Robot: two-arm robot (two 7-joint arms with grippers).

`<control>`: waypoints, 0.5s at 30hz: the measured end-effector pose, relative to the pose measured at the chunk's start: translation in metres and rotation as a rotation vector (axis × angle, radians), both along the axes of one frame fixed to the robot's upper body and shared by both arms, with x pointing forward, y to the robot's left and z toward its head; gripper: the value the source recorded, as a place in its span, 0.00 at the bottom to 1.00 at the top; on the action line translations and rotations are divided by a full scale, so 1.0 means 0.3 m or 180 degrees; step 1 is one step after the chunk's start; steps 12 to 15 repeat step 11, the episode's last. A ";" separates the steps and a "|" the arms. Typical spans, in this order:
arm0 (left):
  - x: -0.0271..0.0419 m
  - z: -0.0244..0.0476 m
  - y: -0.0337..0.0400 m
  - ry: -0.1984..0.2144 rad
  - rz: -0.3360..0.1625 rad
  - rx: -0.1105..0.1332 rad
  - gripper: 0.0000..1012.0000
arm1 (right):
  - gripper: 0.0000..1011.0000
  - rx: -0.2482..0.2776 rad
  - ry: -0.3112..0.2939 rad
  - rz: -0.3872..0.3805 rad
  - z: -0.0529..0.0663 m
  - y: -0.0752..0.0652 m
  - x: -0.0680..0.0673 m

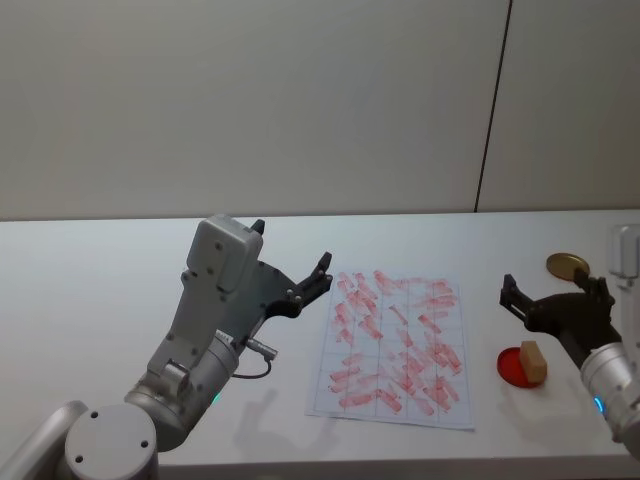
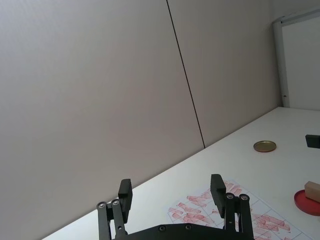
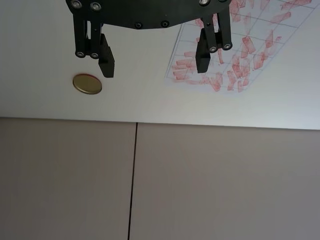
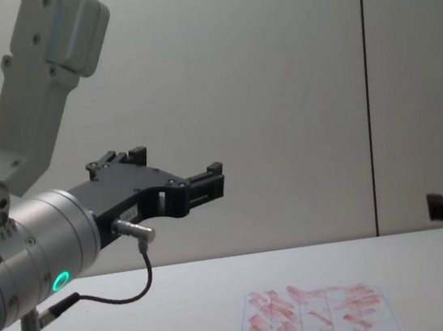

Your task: Use the one hand to pick up the stamp and affix it onto the A4 paper.

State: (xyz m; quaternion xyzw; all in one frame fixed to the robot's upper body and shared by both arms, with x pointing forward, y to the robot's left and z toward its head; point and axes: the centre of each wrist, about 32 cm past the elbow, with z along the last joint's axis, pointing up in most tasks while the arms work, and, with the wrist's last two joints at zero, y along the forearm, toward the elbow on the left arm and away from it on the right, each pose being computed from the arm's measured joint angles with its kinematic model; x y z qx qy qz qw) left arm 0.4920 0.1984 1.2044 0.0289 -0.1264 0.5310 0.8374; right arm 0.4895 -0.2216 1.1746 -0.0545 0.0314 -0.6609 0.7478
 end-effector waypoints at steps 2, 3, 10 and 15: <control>0.000 0.000 0.000 0.0000 0.0000 0.0000 0.98 | 0.99 -0.0009 -0.0034 0.0010 0.003 0.000 -0.005; 0.000 0.000 0.000 0.0000 0.0000 0.0000 0.98 | 0.99 -0.0017 -0.0060 0.0019 0.005 0.000 -0.009; 0.000 0.000 0.000 0.0000 0.0000 0.0000 0.98 | 0.99 -0.0042 -0.0159 0.0050 0.015 0.000 -0.023; 0.000 0.000 0.000 0.0000 0.0000 0.0000 0.98 | 0.99 -0.0043 -0.0166 0.0053 0.015 0.000 -0.025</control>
